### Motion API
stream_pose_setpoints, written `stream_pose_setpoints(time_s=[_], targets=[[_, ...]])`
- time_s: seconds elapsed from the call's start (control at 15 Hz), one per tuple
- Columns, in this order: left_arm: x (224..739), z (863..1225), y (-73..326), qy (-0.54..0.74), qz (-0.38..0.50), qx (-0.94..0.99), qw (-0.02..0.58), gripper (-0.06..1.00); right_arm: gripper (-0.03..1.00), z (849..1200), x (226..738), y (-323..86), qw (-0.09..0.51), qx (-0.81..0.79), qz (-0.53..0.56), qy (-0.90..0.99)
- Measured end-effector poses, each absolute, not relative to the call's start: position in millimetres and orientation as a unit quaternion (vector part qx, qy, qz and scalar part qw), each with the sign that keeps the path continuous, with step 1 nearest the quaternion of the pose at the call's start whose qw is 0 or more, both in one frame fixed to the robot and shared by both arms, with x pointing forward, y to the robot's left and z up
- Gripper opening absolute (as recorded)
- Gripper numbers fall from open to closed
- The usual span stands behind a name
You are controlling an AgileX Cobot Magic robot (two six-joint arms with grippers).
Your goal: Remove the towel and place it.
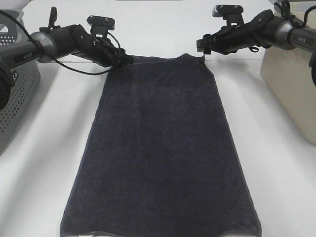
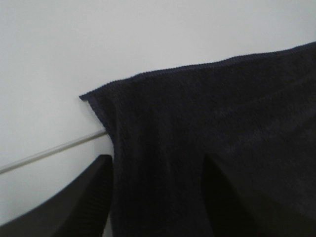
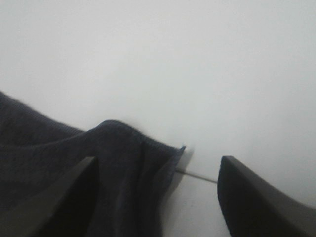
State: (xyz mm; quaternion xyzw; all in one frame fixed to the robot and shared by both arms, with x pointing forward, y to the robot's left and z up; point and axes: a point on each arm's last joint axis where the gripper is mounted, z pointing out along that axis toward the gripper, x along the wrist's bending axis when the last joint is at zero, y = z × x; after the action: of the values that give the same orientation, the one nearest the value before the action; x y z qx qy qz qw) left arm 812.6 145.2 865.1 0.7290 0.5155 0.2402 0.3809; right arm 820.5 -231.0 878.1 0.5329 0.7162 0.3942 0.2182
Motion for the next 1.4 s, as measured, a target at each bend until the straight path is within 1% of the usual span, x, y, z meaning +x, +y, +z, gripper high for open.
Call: stream_pose_setpoints(time_s=[0.13, 0.27, 0.53, 0.73, 1.4], targets=[[810, 865, 144, 0.516, 0.227, 0.737, 0.373, 0.52, 0.68, 874, 825, -234, 0.244, 0.542, 0.4, 0.698], [809, 865, 142, 0.517, 0.221, 0.739, 0.371, 0.52, 0.68, 857, 827, -228, 0.276, 0.534, 0.396, 0.695], [809, 865, 142, 0.519, 0.219, 0.737, 0.373, 0.52, 0.68, 837, 827, -218, 0.29, 0.522, 0.385, 0.704], [809, 865, 142, 0.519, 0.218, 0.737, 0.374, 0.52, 0.68, 838, 830, -222, 0.316, 0.525, 0.387, 0.689], [809, 866, 140, 0.52, 0.217, 0.736, 0.376, 0.52, 0.68, 816, 828, -224, 0.319, 0.525, 0.372, 0.696]])
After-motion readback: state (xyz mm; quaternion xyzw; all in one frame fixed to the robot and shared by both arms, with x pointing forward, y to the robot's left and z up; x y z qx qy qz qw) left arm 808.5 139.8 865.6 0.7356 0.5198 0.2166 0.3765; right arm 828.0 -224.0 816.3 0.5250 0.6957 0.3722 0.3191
